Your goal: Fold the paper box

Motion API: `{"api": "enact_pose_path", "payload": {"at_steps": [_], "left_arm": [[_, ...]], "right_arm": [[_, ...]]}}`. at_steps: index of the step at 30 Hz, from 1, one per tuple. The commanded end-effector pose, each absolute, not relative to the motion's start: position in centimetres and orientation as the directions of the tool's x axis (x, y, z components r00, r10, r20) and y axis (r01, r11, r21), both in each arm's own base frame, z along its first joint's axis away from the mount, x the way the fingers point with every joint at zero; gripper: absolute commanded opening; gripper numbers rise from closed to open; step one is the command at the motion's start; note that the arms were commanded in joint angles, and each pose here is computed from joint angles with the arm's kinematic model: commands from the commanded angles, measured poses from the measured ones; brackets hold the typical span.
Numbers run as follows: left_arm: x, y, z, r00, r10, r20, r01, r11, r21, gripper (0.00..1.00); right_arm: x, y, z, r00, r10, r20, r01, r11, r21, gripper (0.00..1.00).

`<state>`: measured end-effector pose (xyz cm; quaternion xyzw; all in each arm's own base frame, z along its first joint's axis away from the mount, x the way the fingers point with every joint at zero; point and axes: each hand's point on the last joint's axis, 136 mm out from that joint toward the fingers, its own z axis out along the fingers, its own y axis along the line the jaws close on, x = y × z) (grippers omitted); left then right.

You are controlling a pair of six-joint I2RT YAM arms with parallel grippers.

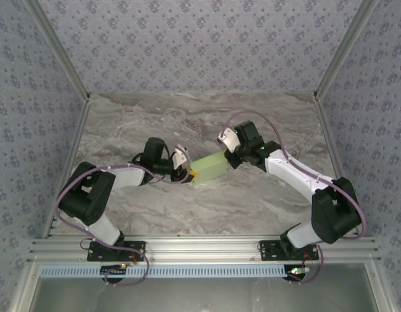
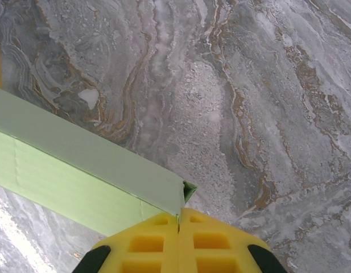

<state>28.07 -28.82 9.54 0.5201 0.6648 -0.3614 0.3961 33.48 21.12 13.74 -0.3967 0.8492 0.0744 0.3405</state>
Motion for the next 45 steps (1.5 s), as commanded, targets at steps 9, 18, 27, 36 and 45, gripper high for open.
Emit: {"api": "enact_pose_path", "payload": {"at_steps": [9,18,27,36,45], "left_arm": [[28.9,-29.3,10.4,-0.104,0.411,-0.906,0.978,0.208,-0.018,0.52],[28.7,-29.5,10.0,-0.107,0.43,-0.896,0.984,0.175,-0.034,0.4],[28.7,-29.6,9.7,-0.099,0.442,-0.891,0.988,0.153,-0.034,0.33],[28.7,-29.6,9.4,-0.101,0.45,-0.887,0.987,0.155,-0.034,0.33],[28.7,-29.6,9.1,-0.108,0.466,-0.878,0.987,0.159,-0.037,0.33]], "right_arm": [[32.0,21.3,13.0,-0.506,-0.595,-0.625,-0.701,0.706,-0.104,0.04],[31.6,21.4,13.7,-0.596,-0.522,-0.61,-0.636,0.771,-0.038,0.04],[31.8,21.1,14.7,-0.707,-0.431,-0.561,-0.523,0.852,0.005,0.06],[32.2,21.2,15.8,-0.773,-0.378,-0.51,-0.453,0.891,0.026,0.07],[32.2,20.9,15.0,-0.839,-0.317,-0.443,-0.375,0.926,0.047,0.08]]}}
